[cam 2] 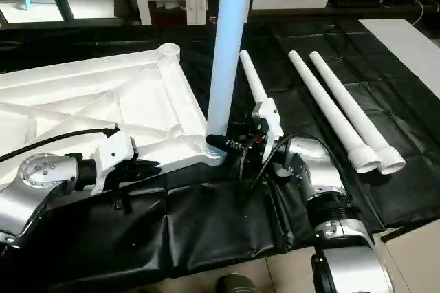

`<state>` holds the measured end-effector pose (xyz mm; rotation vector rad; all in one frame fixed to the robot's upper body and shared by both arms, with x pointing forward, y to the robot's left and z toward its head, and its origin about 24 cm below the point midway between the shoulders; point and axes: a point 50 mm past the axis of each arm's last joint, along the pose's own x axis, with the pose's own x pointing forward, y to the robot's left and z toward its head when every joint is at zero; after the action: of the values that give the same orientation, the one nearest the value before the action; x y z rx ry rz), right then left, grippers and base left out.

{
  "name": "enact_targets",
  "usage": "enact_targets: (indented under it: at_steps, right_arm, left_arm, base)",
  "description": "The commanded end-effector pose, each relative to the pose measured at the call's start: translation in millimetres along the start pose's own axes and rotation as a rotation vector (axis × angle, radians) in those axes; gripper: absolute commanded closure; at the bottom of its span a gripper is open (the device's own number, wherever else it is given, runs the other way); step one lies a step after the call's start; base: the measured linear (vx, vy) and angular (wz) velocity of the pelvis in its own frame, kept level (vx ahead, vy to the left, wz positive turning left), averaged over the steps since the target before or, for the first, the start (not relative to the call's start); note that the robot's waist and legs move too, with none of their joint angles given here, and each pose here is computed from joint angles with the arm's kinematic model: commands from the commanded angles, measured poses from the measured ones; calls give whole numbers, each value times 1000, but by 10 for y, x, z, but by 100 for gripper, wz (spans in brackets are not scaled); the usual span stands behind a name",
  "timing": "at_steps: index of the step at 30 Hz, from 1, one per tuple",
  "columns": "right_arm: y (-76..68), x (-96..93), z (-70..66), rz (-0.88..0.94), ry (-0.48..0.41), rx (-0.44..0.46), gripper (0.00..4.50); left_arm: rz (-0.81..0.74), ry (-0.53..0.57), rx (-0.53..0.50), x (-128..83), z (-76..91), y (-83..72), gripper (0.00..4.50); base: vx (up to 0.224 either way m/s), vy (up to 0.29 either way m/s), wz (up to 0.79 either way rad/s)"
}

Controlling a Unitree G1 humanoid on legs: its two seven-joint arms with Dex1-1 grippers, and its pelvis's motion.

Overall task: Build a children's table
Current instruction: Rotate leg to tighten

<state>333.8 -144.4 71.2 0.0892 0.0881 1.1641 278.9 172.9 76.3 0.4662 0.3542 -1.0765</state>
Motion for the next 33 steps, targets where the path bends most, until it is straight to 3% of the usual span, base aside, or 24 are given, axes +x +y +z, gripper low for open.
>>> enact_targets:
  at_steps: [1, 4, 9, 15, 18, 21, 23, 24, 25, 27, 30, 33]
  right_arm:
    - [-89, -79, 59, -109, -38, -13, 247]
    - [-77, -15, -8, -167, -28, -1, 251]
    - [-67, 174, -204, -400, -13, 72, 254]
    - [-42, 392, -439, -766, 5, 232, 255]
    - [26, 518, -483, -828, 11, 258, 255]
    - [109, 668, -454, -767, -4, 269, 255]
    - [143, 717, -360, -663, -53, 244, 255]
    - [143, 714, -347, -649, -59, 236, 220]
    - [142, 646, -222, -505, -103, 138, 199]
    - [101, 505, -156, -405, -99, 61, 175]
    - [3, 221, -69, -279, -78, 10, 150]
    - [-40, 109, -44, -253, -47, -18, 126]
  left_arm:
    - [-29, 80, -67, -24, -223, -68, 450]
    - [-12, 95, -64, -2, -222, -51, 450]
    - [38, 83, -80, 224, -109, -73, 450]
    - [135, 54, -187, 688, 133, -132, 450]
    - [156, 37, -226, 849, 235, -169, 450]
    - [129, 13, -226, 920, 305, -231, 450]
    - [103, -2, -200, 887, 302, -254, 450]
    - [100, -3, -197, 877, 295, -253, 450]
    - [75, 1, -162, 749, 208, -240, 450]
    - [24, 8, -114, 583, 102, -243, 450]
    - [-48, 29, -71, 295, -74, -251, 450]
    - [-55, 48, -69, 190, -142, -238, 450]
  base:
    - [0, 0, 0]
    - [0, 0, 0]
    - [0, 0, 0]
    - [0, 0, 0]
    - [0, 0, 0]
    - [0, 0, 0]
    - [0, 0, 0]
    - [0, 0, 0]
    - [0, 0, 0]
    - [0, 0, 0]
    - [0, 0, 0]
    - [0, 0, 0]
